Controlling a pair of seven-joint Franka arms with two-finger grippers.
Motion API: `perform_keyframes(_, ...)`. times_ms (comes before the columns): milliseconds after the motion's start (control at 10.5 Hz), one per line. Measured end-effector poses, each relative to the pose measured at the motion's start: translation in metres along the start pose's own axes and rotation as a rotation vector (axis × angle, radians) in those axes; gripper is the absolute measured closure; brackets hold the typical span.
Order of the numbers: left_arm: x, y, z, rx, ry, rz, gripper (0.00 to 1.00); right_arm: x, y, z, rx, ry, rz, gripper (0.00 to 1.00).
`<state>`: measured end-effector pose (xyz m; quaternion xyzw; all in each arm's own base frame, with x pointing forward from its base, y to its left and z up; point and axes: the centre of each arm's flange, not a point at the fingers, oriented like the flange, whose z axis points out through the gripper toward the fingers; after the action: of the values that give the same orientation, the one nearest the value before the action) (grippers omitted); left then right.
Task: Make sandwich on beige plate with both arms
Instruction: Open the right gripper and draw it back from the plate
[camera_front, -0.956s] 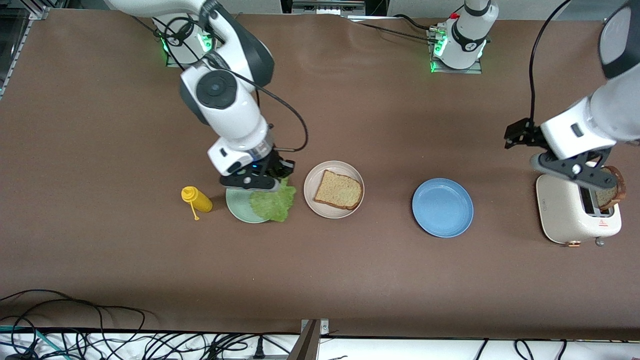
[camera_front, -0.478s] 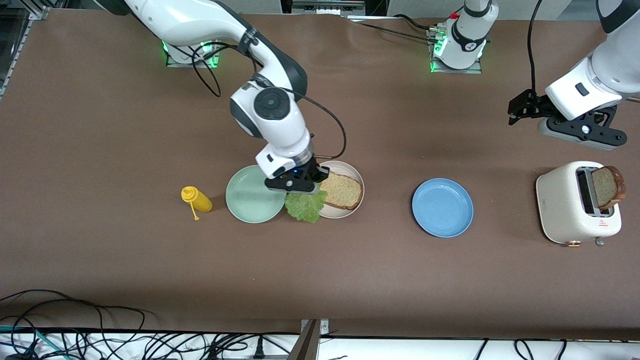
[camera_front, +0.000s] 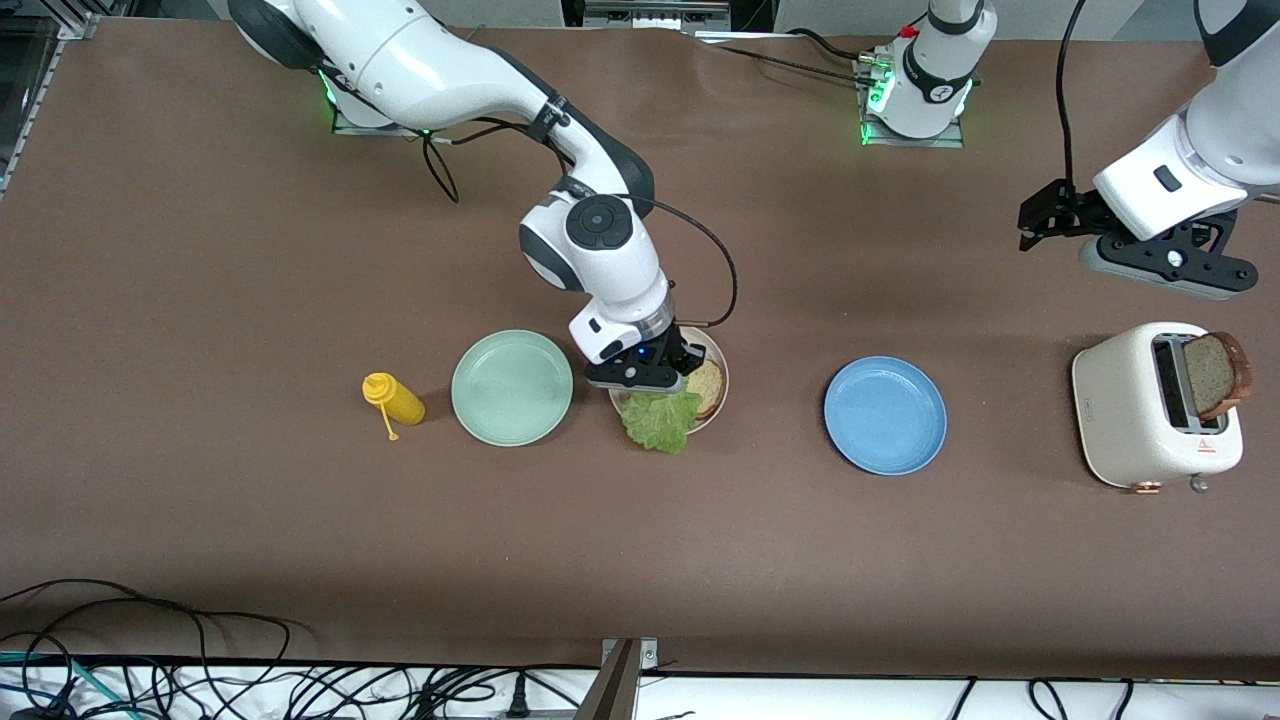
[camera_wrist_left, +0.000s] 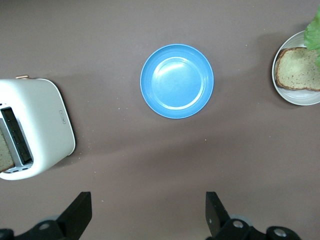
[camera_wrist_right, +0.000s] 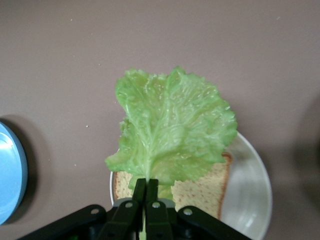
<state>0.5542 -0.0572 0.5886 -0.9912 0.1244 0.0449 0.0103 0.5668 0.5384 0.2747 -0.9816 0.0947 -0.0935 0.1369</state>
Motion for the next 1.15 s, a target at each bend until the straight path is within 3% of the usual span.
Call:
perform_keyframes(191,-0.001,-0.006,-0.001,-0.001,0.001,-0.011,0.00,0.000,-0.001,0.008,0.000,0.003,0.004,0.94)
perform_keyframes(287,-0.001,-0.007,-0.001,-0.001,0.001,-0.012,0.00,-0.003,-0.004,0.009,0.002,0.002,0.008,0.86)
perform_keyframes(478,-0.002,-0.008,-0.001,-0.001,0.001,-0.014,0.00,-0.011,-0.011,0.008,0.007,0.001,0.037,0.65)
perform_keyframes(574,-0.002,-0.008,-0.001,-0.001,0.001,-0.014,0.00,-0.015,-0.014,0.007,0.002,-0.001,0.055,0.46)
perform_keyframes(669,-0.002,-0.008,-0.001,-0.001,0.001,-0.014,0.00,-0.015,-0.013,0.007,-0.026,-0.007,0.063,0.37)
perform_keyframes(860,-0.002,-0.008,-0.001,-0.001,0.001,-0.015,0.00,0.010,-0.004,-0.018,-0.118,-0.013,0.093,0.28)
perform_keyframes(1052,-0.002,-0.010,0.000,-0.002,0.001,-0.019,0.00,0.055,0.014,-0.067,-0.148,0.011,0.131,0.22)
perform_keyframes(1147,-0.002,-0.010,-0.001,-0.002,0.002,-0.019,0.00,0.074,0.029,-0.086,-0.173,-0.006,0.127,0.20)
